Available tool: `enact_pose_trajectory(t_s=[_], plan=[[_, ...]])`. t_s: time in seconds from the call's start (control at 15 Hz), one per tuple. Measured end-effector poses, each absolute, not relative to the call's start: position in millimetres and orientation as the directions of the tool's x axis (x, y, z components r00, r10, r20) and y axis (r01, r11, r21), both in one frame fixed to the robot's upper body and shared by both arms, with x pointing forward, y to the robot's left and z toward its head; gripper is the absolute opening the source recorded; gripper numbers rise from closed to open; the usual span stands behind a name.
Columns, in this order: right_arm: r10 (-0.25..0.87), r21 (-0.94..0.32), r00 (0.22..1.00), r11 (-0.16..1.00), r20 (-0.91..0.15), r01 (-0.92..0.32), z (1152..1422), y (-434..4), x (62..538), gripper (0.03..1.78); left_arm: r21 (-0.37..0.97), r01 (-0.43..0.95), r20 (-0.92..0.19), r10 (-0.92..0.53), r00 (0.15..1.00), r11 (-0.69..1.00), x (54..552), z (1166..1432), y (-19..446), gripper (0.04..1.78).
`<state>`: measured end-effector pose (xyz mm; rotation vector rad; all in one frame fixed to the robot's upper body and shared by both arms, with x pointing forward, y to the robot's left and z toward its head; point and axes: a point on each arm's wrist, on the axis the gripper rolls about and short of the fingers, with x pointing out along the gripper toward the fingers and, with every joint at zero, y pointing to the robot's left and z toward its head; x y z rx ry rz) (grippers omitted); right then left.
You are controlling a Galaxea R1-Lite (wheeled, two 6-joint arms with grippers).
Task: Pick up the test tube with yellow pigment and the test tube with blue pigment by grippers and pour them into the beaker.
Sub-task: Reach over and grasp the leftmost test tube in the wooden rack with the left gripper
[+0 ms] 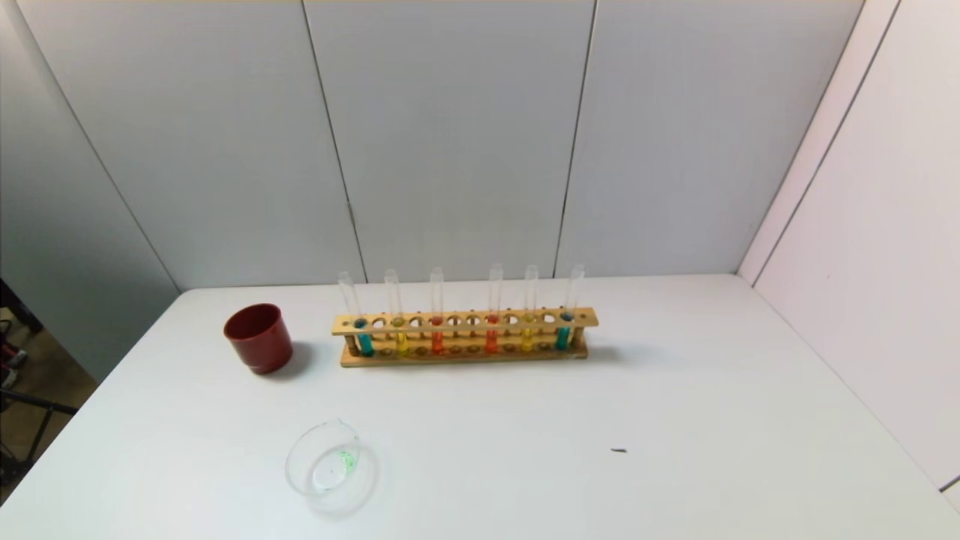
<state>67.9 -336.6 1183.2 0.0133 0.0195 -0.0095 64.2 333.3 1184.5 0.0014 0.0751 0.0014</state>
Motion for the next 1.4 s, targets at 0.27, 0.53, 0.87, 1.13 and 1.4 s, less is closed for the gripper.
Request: enact_pose_trajectory(t_s=[0.27,0.53,0.87,1.13,1.4], plan=[[-0.009,0.014,1.0,1.0,-0.02,0.01,1183,-337,68,1.7,0.001,-0.001,-0.075,0.001,0.997,1.0,64,1184,333,1.75],[-0.009,0.014,1.0,1.0,-0.02,0.01,1183,-337,68,1.7,0.002,-0.003,-0.071,0.003,0.997,1.0,65,1184,333,1.75],[-0.009,0.013,1.0,1.0,-0.02,0.01,1183,-337,68,1.7,0.015,0.0,-0.072,0.001,0.997,1.0,65,1184,333,1.75],[-0.009,0.014,1.0,1.0,-0.02,0.01,1183,-337,68,1.7,0.018,0.0,-0.074,0.001,0.997,1.0,64,1184,333,1.75],[-0.009,0.014,1.0,1.0,-0.02,0.01,1183,-337,68,1.7,0.019,0.072,-0.057,-0.071,0.996,0.997,62,1205,332,1.75]])
